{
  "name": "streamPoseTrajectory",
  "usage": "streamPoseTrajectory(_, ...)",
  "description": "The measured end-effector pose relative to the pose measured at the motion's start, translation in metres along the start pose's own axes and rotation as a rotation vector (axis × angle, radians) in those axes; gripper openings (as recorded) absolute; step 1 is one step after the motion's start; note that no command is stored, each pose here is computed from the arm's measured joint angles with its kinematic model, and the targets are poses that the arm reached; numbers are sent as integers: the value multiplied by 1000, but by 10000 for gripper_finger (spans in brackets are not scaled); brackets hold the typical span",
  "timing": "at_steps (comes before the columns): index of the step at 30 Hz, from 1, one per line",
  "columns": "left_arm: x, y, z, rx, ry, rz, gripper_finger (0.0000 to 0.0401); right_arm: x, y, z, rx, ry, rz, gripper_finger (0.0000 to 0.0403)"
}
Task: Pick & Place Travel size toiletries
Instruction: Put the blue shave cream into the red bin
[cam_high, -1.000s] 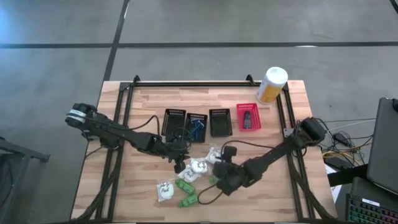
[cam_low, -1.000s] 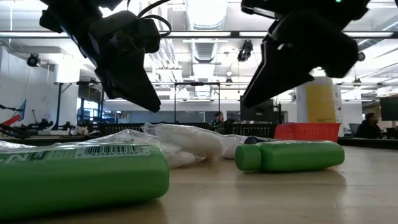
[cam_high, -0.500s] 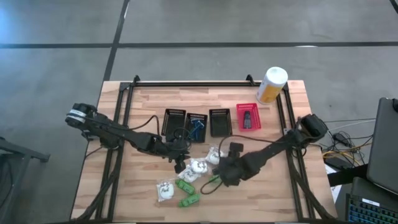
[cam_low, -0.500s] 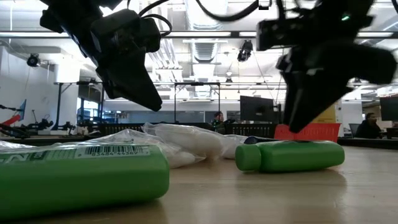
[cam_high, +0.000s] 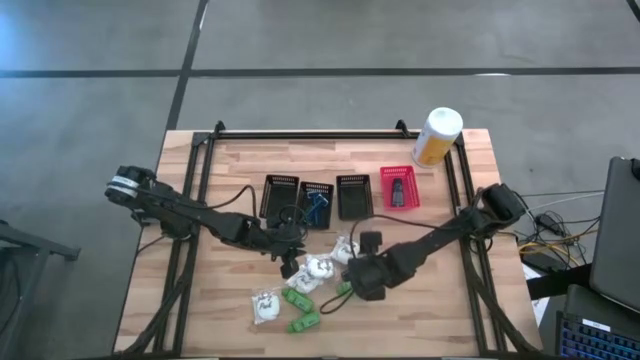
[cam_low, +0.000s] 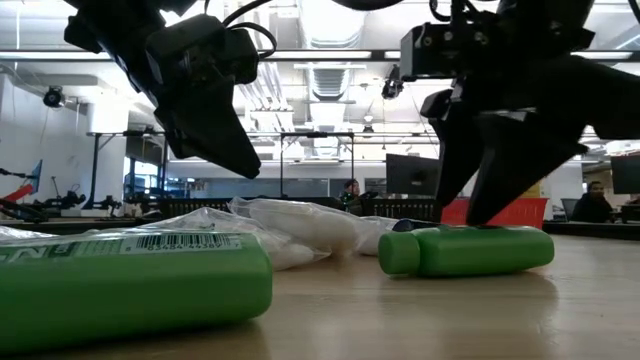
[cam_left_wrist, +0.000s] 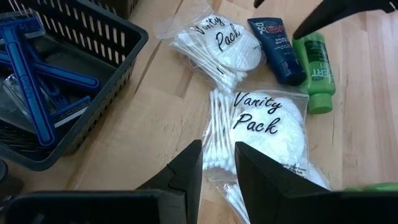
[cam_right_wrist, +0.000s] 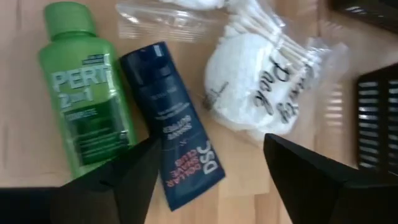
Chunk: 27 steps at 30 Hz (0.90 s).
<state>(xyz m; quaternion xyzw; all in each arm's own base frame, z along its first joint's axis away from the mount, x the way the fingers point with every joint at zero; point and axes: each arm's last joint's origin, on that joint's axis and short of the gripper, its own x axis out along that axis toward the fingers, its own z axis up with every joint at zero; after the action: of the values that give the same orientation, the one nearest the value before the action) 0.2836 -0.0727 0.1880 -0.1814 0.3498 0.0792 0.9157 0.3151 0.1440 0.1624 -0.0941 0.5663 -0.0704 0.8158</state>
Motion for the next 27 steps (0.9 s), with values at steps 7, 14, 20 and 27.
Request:
streamPoseTrajectory(7,0,0,0,0,0,0,99,4,3,4,-32,-45,19,308)
streamPoseTrajectory(14,0,0,0,0,0,0,99,7,5,2,-29,-41,68,284)
streamPoseTrajectory(20,0,0,0,1,0,0,99,9,6,1,-23,-47,85,247)
streamPoseTrajectory(27,0,0,0,0,0,0,99,9,7,2,-13,-51,127,211)
